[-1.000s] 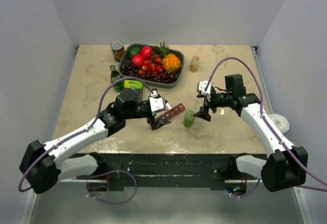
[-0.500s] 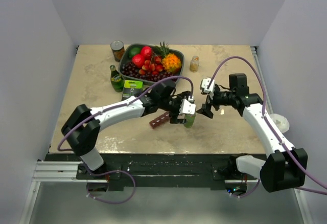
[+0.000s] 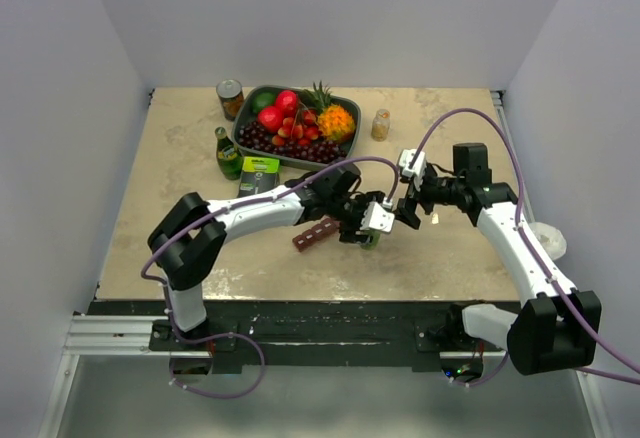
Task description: Sort the pills into containers
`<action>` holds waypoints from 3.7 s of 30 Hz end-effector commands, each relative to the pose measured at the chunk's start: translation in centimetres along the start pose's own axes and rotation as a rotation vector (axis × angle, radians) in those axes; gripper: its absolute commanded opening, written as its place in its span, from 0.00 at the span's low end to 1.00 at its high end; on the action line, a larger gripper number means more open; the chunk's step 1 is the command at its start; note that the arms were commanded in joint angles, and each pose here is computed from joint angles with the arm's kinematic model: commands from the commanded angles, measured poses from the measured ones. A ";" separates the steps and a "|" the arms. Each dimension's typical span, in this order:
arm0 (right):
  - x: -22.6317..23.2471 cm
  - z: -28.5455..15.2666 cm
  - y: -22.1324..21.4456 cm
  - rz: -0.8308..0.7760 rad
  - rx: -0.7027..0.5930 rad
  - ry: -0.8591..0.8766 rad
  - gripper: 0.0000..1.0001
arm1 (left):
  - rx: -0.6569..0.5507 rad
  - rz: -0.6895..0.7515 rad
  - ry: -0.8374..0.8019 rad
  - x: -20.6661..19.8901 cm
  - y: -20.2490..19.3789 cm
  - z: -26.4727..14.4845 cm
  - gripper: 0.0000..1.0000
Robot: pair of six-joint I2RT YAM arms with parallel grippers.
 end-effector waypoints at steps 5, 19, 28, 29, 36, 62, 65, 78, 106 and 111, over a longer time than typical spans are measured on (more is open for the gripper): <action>-1.5 -0.6 1.4 -0.028 -0.032 -0.044 0.99 | -0.047 0.010 -0.011 0.5 1.5 0.6 0.52; 3.3 -0.4 3.5 -0.076 -0.203 0.250 0.99 | -0.358 -0.518 0.293 -0.6 5.9 -8.8 0.00; 7.5 3.9 9.1 -0.102 -0.292 0.498 0.99 | -0.492 -0.603 0.451 -2.4 5.5 -13.1 0.00; 7.9 4.0 9.7 -0.066 -0.282 0.493 0.99 | -0.505 -0.607 0.465 -2.3 5.7 -13.4 0.00; 9.1 6.0 11.0 0.026 -0.322 0.557 0.96 | -0.646 -0.658 0.618 -1.1 7.1 -16.8 0.00; 7.8 6.6 10.8 0.001 -0.230 0.512 0.02 | -0.718 -0.456 0.493 -2.4 8.6 -20.4 0.57; 7.8 6.2 10.0 -0.073 -0.189 0.512 0.01 | -0.579 -0.299 0.451 -4.0 7.7 -20.4 0.77; 9.3 5.6 9.5 -0.184 -0.148 0.578 0.01 | -0.438 0.031 0.294 -3.7 7.9 -18.1 0.81; 7.4 6.6 8.7 -0.057 -0.090 0.400 0.00 | -0.598 -0.995 0.399 -2.8 4.1 -16.1 0.00; 5.8 7.2 8.4 -0.013 -0.072 0.322 0.00 | -0.495 -1.693 0.508 -4.2 2.5 -14.9 0.00</action>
Point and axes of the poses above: each gripper's point midway between its finger pads, its own z axis out along the fingers, its own x axis along the line the jaws close on, y = z × x, the point moved 2 cm from there along -z, back along the fingers, and after that the axes turned 9 degrees about -z, right-handed, at the moved point
